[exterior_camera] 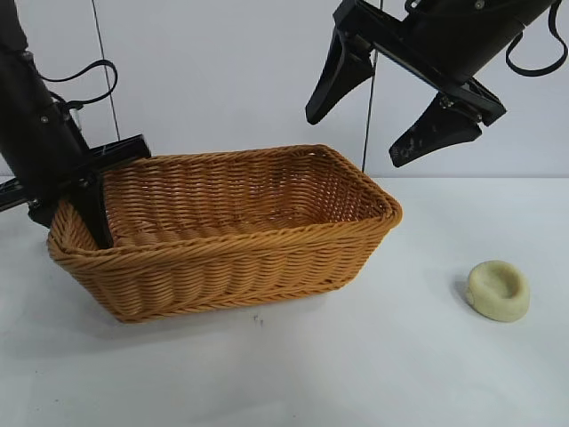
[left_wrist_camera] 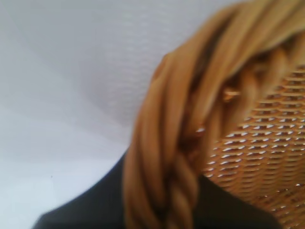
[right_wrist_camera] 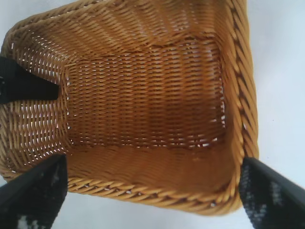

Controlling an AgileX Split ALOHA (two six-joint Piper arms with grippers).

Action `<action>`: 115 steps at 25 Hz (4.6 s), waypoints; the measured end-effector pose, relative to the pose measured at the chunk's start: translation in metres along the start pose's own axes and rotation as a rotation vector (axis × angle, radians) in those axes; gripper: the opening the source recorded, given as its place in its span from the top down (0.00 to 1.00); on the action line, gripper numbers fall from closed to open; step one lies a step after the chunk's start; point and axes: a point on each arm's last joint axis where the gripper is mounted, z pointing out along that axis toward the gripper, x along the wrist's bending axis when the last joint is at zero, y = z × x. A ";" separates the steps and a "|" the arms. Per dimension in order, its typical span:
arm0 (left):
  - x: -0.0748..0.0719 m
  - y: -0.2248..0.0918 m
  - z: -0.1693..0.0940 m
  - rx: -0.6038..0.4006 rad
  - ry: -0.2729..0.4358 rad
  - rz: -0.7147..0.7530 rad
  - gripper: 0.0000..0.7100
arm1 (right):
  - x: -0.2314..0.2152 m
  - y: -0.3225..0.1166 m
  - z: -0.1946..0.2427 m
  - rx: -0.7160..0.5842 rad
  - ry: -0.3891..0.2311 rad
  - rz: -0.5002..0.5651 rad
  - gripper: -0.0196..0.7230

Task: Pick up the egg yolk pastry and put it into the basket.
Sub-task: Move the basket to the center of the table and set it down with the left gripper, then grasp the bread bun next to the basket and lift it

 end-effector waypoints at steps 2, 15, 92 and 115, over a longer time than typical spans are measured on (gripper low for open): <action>-0.003 0.000 0.006 0.011 0.003 0.010 0.86 | 0.000 0.000 0.000 0.000 0.000 0.000 0.04; 0.008 0.008 0.050 0.034 0.029 -0.001 0.86 | 0.000 0.000 0.000 0.003 0.000 0.000 0.04; 0.075 -0.177 -0.181 -0.285 0.372 0.091 0.02 | 0.000 0.000 0.000 0.004 -0.001 -0.002 0.04; 0.107 -0.349 -0.147 -0.813 0.279 0.180 0.02 | 0.000 0.000 0.000 0.005 -0.001 0.000 0.04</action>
